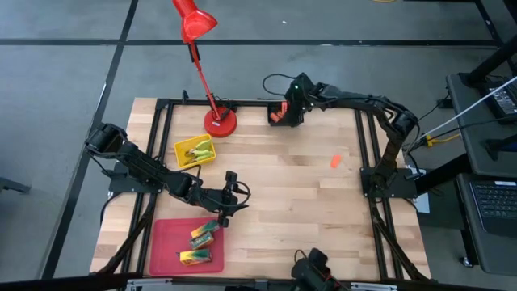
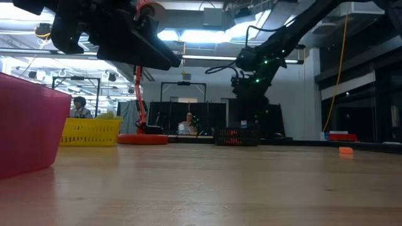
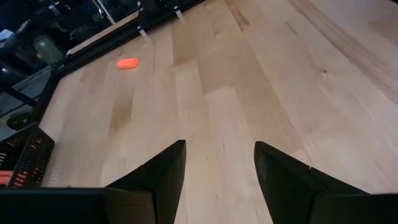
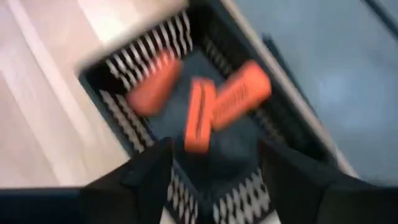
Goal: Pick & Place School Supplies
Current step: Put the eraser into the black bin
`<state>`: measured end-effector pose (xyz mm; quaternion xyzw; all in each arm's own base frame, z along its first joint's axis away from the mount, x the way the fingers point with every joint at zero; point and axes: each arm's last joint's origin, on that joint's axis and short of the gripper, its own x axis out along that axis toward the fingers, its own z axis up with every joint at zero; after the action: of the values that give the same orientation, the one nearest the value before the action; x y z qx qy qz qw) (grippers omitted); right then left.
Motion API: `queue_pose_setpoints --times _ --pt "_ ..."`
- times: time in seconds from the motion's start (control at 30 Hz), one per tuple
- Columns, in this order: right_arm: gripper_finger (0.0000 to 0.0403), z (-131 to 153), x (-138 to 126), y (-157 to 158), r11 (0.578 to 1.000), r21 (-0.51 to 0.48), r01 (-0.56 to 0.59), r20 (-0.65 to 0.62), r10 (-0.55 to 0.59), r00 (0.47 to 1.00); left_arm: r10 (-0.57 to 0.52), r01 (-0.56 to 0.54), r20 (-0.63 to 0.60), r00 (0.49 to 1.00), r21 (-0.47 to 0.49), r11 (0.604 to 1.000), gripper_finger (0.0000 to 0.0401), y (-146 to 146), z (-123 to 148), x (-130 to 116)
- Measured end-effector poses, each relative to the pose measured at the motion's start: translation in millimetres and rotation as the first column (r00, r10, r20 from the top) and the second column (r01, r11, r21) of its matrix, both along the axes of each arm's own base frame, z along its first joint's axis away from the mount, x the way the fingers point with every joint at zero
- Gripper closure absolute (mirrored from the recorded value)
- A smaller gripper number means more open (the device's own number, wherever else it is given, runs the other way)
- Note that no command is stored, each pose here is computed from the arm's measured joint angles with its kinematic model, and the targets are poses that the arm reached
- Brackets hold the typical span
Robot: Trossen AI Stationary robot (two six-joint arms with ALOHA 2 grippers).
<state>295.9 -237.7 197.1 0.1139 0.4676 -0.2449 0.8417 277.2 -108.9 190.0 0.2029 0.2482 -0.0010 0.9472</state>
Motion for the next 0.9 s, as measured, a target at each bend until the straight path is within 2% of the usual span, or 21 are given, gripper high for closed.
queue_pose_setpoints --times 0.1,0.23,0.4,0.5,0.6,0.7,0.77,0.9 --pt "0.0158 2 -8 11 0.997 0.05 0.057 -0.101 -0.052 0.994 0.001 -0.001 -0.003 1.0 -0.002 1.0 0.0214 0 0 0" --pt "0.0181 12 -17 44 0.983 0.132 0.126 -0.232 -0.093 0.968 0.006 -0.006 -0.009 1.0 -0.008 1.0 0.0214 0 -1 -1" --pt "0.0247 27 -30 106 0.985 0.137 0.107 -0.383 -0.047 0.923 0.009 -0.009 -0.011 1.0 -0.013 1.0 0.0214 0 -1 -1" --pt "0.0292 28 -43 143 0.987 0.118 0.11 -0.391 -0.056 0.919 0.013 -0.013 -0.023 1.0 -0.018 1.0 0.0214 -1 -2 -2" --pt "0.0343 18 -62 171 0.975 0.148 0.167 -0.394 -0.097 0.914 0.01 -0.01 -0.025 1.0 -0.022 1.0 0.0214 -3 -3 -3" --pt "0.039 6 -84 184 0.956 0.155 0.25 -0.386 -0.175 0.906 0.019 -0.019 -0.012 1.0 -0.02 1.0 0.0214 -5 -2 -4" --pt "0.0393 0 -95 188 0.941 0.165 0.297 -0.359 -0.223 0.906 0.018 -0.018 0.001 1.0 -0.024 1.0 0.0214 -6 -1 -3" --pt "0.0349 -12 -111 193 0.895 0.216 0.391 -0.304 -0.319 0.898 0.01 -0.01 0.014 1.0 -0.027 1.0 0.0214 -7 1 -3"
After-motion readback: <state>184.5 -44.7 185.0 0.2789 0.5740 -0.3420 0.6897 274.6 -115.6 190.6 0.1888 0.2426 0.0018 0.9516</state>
